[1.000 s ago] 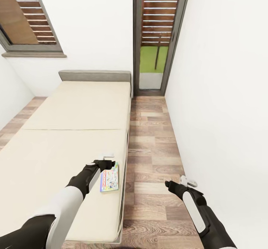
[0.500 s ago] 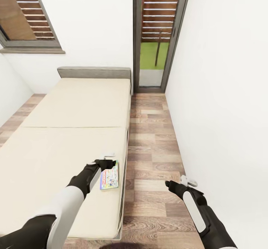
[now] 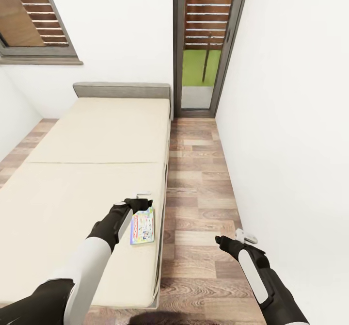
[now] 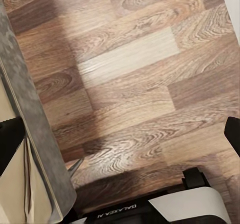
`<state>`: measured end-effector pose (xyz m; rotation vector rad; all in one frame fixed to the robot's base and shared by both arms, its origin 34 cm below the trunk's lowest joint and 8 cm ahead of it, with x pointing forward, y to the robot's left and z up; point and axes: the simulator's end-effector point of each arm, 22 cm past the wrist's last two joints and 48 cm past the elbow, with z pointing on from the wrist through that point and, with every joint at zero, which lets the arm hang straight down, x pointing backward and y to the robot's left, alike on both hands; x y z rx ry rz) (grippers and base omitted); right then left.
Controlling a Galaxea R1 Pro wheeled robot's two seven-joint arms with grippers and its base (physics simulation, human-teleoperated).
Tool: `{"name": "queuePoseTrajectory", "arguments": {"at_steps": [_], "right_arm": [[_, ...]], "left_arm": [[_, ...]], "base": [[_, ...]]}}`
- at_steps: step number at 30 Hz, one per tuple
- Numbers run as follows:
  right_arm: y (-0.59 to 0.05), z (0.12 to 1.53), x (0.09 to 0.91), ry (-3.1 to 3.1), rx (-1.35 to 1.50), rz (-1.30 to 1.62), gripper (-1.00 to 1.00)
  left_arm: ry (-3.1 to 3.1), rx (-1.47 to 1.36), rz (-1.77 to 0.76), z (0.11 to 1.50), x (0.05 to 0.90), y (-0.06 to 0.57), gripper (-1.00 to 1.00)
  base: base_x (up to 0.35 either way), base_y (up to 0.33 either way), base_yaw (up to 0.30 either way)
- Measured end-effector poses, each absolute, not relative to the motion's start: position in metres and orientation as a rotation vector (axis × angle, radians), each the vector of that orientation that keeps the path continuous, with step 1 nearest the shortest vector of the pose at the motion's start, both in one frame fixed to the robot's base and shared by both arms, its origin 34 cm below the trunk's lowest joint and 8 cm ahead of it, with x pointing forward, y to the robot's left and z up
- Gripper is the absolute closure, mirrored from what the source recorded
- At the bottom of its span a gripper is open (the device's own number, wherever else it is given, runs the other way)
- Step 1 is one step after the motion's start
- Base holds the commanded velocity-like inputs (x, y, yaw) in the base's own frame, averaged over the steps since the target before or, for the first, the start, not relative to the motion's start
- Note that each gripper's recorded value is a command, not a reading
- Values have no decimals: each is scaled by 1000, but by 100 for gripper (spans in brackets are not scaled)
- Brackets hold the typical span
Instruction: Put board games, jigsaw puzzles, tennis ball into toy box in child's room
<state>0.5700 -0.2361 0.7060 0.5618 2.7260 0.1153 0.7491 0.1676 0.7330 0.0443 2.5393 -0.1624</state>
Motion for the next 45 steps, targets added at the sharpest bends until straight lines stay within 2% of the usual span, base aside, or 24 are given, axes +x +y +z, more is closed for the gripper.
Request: {"name": "queuePoseTrajectory", "arguments": {"at_steps": [45], "right_arm": [[-236,673,547,2797,577,98,-100]], "left_arm": [[2594,37,-176,691,733,166,-100]], "base": [[0,0,0]]}}
